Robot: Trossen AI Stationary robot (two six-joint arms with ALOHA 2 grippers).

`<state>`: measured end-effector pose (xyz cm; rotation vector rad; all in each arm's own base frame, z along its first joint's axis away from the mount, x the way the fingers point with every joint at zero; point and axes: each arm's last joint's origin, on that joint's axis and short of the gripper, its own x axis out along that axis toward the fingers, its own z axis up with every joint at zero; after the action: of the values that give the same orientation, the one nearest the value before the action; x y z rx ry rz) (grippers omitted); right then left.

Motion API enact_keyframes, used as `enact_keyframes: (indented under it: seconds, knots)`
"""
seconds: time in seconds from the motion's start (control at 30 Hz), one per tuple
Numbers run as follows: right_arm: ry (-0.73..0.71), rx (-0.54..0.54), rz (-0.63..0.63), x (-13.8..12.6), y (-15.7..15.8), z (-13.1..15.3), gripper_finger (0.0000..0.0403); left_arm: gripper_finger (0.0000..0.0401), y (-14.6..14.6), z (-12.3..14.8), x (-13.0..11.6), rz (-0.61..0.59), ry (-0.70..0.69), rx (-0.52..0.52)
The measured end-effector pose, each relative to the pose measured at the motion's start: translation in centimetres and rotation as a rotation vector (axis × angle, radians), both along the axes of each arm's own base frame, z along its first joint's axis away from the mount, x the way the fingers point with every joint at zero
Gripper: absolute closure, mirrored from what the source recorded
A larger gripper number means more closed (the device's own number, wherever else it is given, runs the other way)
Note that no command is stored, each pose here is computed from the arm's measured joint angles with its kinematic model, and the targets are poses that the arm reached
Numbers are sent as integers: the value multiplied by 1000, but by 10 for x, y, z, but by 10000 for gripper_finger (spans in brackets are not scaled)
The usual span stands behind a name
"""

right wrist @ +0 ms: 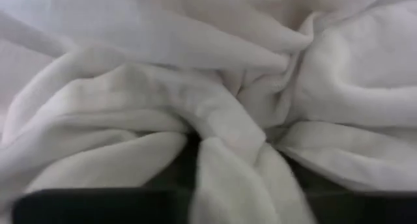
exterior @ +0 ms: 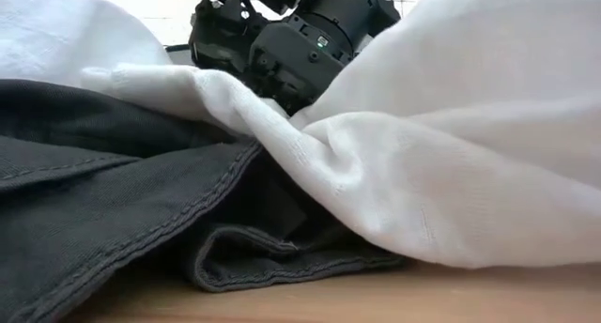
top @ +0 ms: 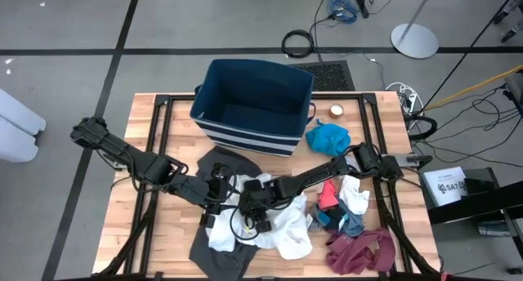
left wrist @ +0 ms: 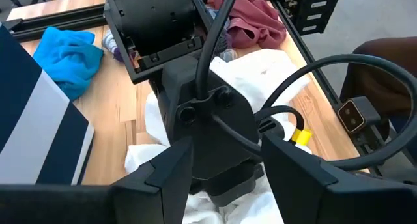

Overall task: Sort clothes
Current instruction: Put the white shirt into the blue laundry bin

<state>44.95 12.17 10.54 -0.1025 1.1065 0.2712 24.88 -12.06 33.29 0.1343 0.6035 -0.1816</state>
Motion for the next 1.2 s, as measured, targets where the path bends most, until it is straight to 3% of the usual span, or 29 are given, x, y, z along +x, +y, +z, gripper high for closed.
enact_keyframes:
  seconds: [0.07,0.1,0.37,0.5,0.63,0.83,1.0,1.2]
  knots:
    - [3,-7,9,0,0,0,367,210,0,0,0,0,6,2]
    - [1,-13,18,-1,0,0,374,210,0,-1,-1,1,12,6]
    - [3,-49,-7,-15,-1,40,374,210,4,-7,-9,107,26,88]
    - [32,-184,-55,-38,3,71,374,210,10,5,-26,121,-15,85]
    - [-57,-294,-95,-55,17,106,375,210,14,17,-40,151,-67,67]
    - [-232,-348,-105,-80,40,155,375,210,11,16,-46,233,-100,117]
    - [-392,-395,-147,-108,51,199,376,210,10,-9,-50,257,-76,154]
    - [-581,-403,-190,-147,52,254,376,210,24,-45,-69,376,-51,92]
